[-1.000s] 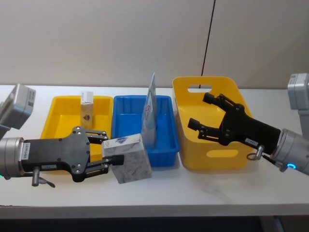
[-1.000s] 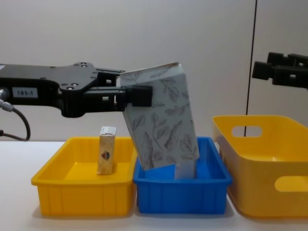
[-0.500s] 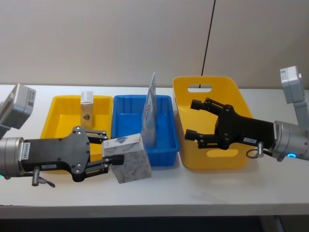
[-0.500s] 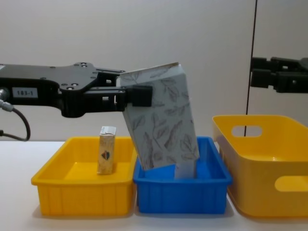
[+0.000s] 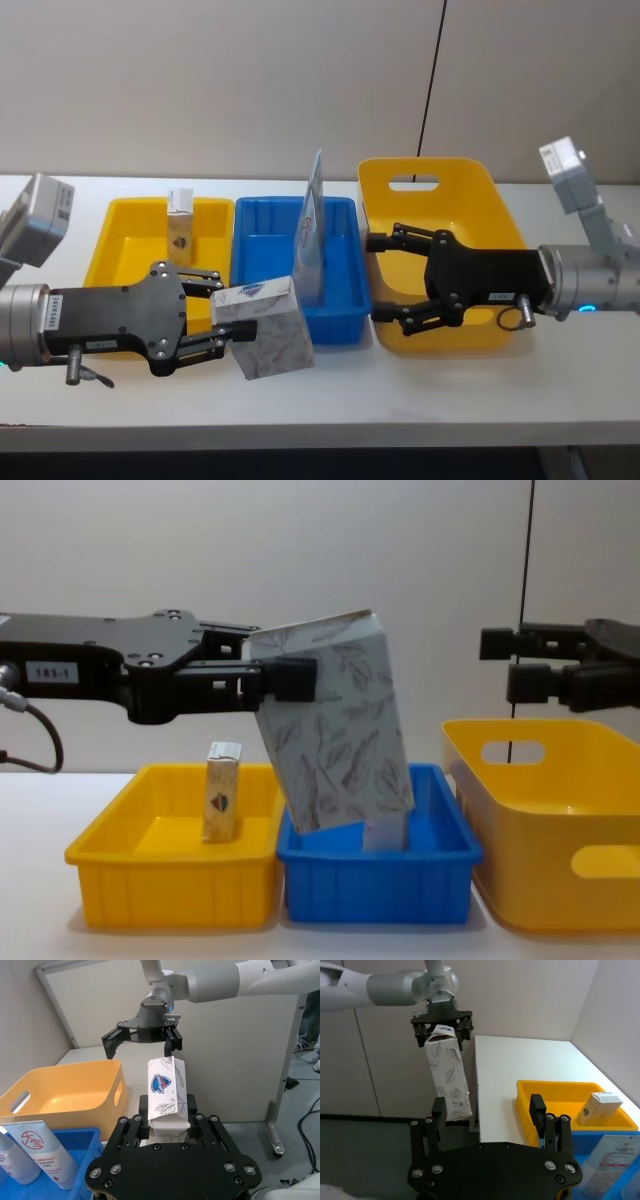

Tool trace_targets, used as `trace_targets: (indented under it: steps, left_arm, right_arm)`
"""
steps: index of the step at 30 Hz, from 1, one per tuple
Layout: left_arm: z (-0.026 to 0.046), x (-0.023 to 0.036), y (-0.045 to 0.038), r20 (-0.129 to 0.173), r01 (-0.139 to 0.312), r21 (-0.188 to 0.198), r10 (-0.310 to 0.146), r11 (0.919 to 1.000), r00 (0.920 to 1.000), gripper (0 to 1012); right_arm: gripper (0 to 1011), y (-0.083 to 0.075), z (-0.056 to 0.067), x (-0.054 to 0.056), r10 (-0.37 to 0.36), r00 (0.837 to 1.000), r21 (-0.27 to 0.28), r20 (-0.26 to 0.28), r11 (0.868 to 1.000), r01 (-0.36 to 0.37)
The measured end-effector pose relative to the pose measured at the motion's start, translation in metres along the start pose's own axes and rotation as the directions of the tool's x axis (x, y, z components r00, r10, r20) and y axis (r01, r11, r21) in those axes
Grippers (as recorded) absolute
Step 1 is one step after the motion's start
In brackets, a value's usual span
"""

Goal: Bimanual collaborative sorting of washing and personal care products

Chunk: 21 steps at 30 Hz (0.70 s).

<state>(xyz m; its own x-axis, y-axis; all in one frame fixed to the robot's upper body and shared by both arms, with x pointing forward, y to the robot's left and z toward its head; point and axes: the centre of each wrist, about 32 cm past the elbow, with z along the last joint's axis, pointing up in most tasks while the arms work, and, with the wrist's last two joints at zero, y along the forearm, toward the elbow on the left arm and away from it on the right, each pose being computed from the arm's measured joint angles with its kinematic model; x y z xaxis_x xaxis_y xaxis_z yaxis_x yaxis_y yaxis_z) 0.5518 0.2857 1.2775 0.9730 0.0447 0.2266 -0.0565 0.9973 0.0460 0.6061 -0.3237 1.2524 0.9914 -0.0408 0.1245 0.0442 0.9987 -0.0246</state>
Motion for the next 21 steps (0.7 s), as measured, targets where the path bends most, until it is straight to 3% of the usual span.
trace_targets:
  steps: [10,21]
  left_arm:
    - [0.0000,0.0000,0.0000,0.000,0.000,0.000,0.000,1.0000,1.0000,363]
    - [0.0000,0.0000,0.0000,0.000,0.000,0.000,0.000,1.0000,1.0000,363]
  right_arm:
    - [1000,0.013,-0.001,0.008,0.070,0.998,-0.019,0.004,0.997,-0.070]
    - [1000,0.025,-0.004,0.010,0.107,0.994,-0.023,0.012,0.994,-0.106]
